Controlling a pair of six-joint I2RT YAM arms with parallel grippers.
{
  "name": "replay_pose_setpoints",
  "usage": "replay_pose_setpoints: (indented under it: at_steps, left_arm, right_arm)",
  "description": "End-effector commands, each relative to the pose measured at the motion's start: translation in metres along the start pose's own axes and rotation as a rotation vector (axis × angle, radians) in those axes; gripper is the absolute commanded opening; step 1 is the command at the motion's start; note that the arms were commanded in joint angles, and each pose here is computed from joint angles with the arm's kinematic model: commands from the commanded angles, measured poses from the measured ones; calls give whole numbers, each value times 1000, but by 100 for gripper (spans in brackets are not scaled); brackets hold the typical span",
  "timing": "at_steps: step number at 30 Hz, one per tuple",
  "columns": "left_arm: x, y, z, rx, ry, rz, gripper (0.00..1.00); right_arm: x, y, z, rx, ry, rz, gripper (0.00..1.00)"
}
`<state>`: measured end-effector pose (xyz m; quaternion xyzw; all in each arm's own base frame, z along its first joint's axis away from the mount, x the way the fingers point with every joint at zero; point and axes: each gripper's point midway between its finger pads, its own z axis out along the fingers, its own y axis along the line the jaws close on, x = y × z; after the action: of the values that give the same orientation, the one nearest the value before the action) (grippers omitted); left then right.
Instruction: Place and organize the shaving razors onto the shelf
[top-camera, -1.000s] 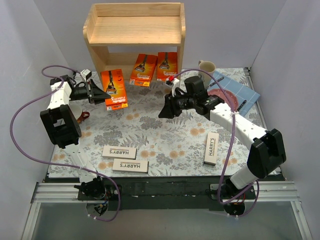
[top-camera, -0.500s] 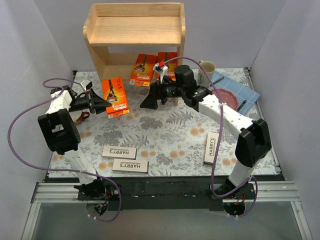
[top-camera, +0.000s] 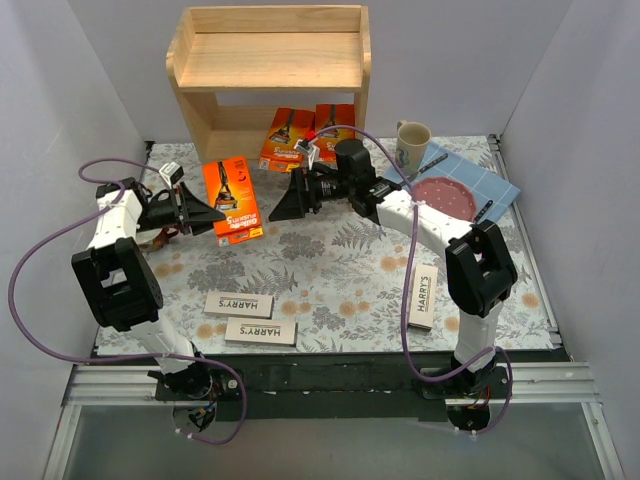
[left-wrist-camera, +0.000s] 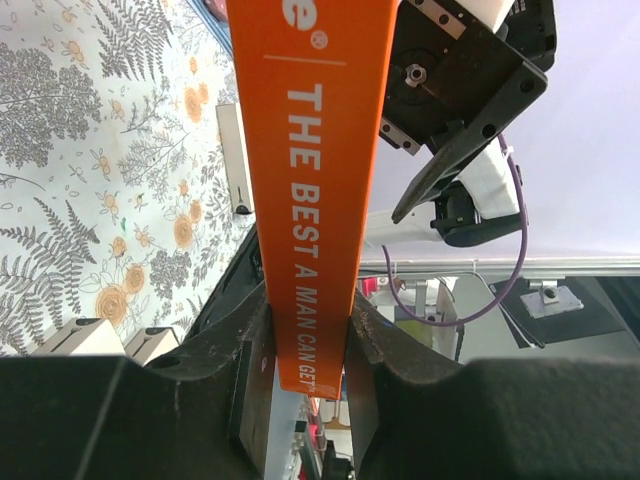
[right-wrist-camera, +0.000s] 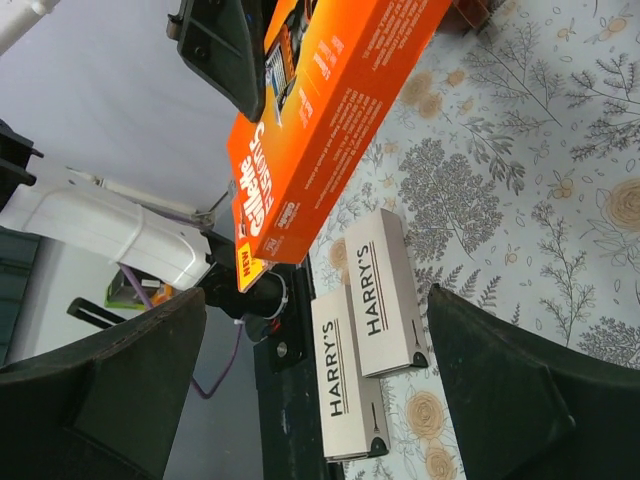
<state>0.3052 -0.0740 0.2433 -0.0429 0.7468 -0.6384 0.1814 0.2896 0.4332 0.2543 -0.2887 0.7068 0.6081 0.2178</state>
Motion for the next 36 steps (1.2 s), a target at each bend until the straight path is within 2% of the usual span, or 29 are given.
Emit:
replay_pose_setpoints:
  at_steps: [1,9,12,16,21,23,25,26,27,29,32,34,35,36]
  left_arm:
    - [-2,-51,4,207,-43,37,5]
    - [1,-57,12,219,-10,54,6]
    - [2,-58,12,222,-9,54,6]
    - [2,-58,12,221,-9,60,7]
    - [-4,-49,13,184,0,83,13]
    - [-6,-45,14,170,2,91,17]
    - [-7,-41,14,140,12,100,22]
    - [-7,-40,13,126,14,106,23]
    - [-7,-39,11,112,8,112,25]
    - [-4,-35,7,69,6,128,28]
    - [-3,-27,-8,-27,-20,187,33]
    - [-7,-26,-25,-99,-75,242,36]
    - [-17,-18,-32,-176,-103,336,38]
    - [-26,-18,-44,-228,-162,318,38]
  right_arm:
    - [-22,23,6,-84,-33,-17,98]
    - [-12,37,32,-117,-2,-6,98]
    - [-12,41,38,-129,1,-21,93]
    - [-8,45,40,-133,6,-42,67]
    - [1,39,35,-96,8,-50,45]
    - [2,40,33,-91,5,-59,39]
    - [0,39,32,-76,-7,-65,21]
    - [-1,38,31,-70,-11,-66,19]
    - [-1,37,30,-63,-13,-61,6]
    - [-5,32,27,-38,-25,-52,2]
    - [-9,28,21,-15,-39,-44,1]
    - [-12,27,16,-2,-49,-40,1]
    - [-15,26,13,5,-56,-40,1]
    - [-15,26,11,7,-58,-41,1]
